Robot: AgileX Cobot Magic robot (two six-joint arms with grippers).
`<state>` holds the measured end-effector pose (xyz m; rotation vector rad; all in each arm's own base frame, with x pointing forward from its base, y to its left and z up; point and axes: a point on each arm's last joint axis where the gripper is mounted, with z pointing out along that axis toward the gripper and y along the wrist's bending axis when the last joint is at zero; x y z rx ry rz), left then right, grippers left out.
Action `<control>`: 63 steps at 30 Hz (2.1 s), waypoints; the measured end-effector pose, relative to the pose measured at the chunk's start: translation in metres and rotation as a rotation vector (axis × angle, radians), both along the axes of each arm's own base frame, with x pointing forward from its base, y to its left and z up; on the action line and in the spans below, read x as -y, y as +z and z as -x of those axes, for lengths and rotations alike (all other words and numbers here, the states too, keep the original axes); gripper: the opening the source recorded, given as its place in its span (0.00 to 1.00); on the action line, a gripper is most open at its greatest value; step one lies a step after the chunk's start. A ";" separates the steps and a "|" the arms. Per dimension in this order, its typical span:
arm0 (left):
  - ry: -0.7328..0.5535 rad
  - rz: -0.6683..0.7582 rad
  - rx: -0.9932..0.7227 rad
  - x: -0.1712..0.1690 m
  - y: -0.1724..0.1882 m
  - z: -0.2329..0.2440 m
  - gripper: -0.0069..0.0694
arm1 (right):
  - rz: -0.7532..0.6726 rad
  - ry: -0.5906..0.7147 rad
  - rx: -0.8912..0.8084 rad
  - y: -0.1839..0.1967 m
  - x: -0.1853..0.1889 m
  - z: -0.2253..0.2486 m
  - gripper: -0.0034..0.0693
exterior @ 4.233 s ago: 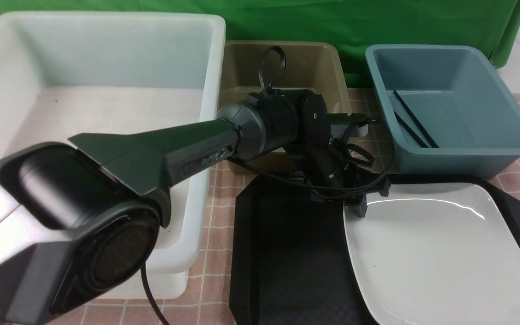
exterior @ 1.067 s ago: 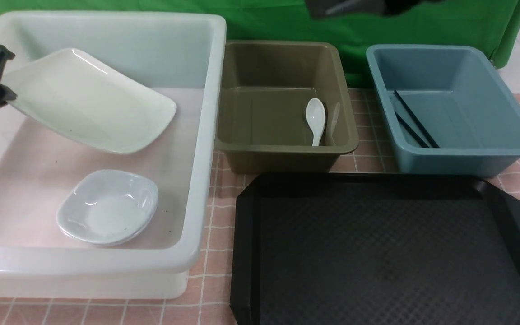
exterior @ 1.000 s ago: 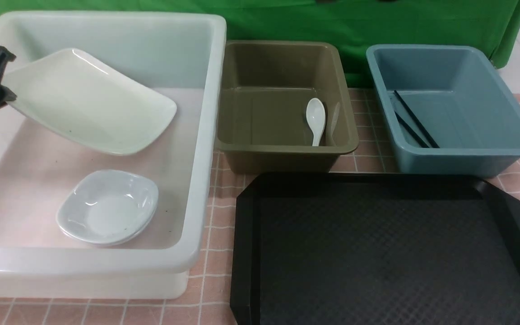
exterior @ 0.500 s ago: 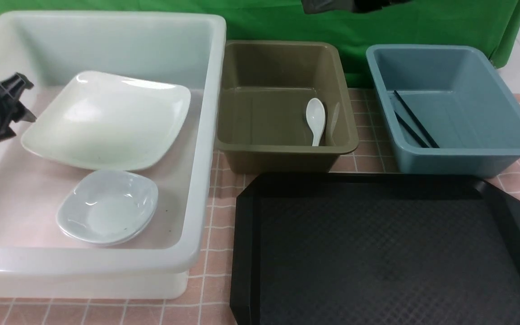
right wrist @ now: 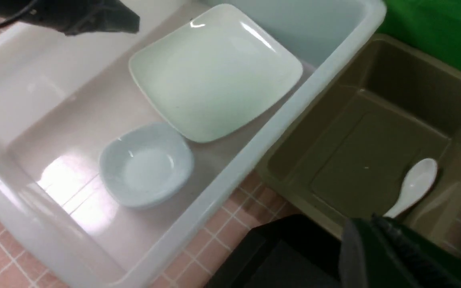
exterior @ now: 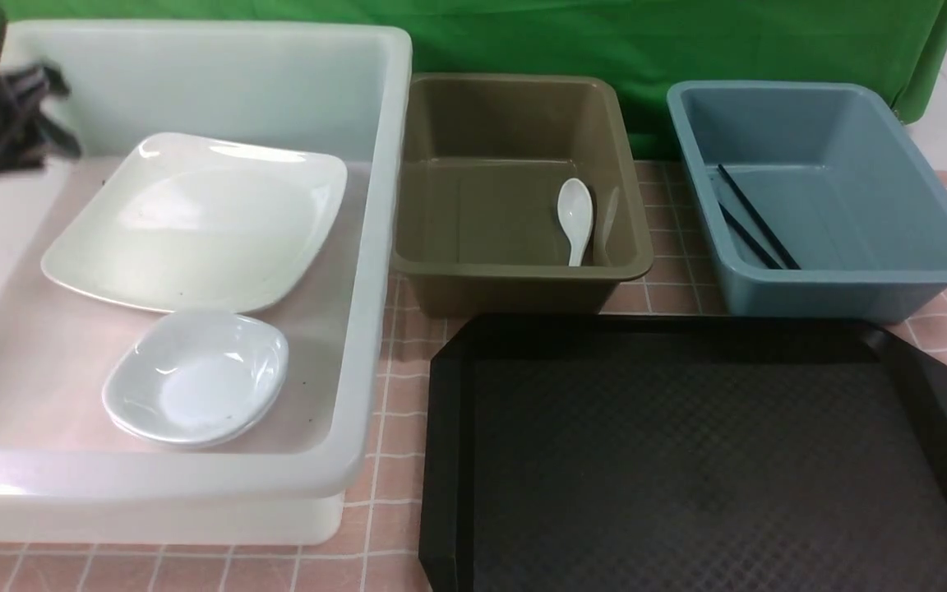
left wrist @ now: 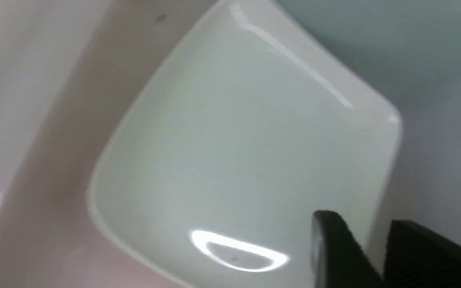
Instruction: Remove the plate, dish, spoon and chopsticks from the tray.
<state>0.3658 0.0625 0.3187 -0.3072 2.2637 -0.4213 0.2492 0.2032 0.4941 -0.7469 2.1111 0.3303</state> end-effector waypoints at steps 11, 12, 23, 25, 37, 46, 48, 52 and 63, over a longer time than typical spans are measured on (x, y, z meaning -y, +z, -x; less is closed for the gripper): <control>-0.554 -0.224 0.464 0.121 0.153 0.139 0.07 | -0.031 -0.242 0.281 0.085 0.113 0.095 0.14; -0.625 -0.253 0.519 0.134 0.164 0.169 0.07 | -0.068 -0.249 0.311 0.087 0.131 0.117 0.11; -0.594 -0.254 0.684 0.120 0.124 0.284 0.07 | -0.374 -0.203 0.571 -0.016 0.193 0.201 0.09; -0.545 -0.238 0.720 0.112 0.102 0.298 0.07 | -0.420 -0.164 0.582 -0.057 0.190 0.204 0.09; -0.340 -0.114 0.796 0.093 -0.022 0.313 0.09 | -0.572 0.041 0.725 -0.168 0.173 0.212 0.11; -0.300 -0.108 0.842 0.091 -0.021 0.311 0.09 | -0.582 0.046 0.733 -0.167 0.173 0.212 0.18; -0.307 -0.149 0.851 0.091 -0.021 0.311 0.09 | -0.582 0.046 0.734 -0.167 0.173 0.212 0.19; -0.316 -0.204 0.864 0.090 -0.022 0.310 0.09 | -0.582 0.046 0.734 -0.167 0.173 0.212 0.21; -0.337 -0.303 0.887 0.089 -0.022 0.310 0.09 | -0.582 0.046 0.734 -0.167 0.173 0.212 0.24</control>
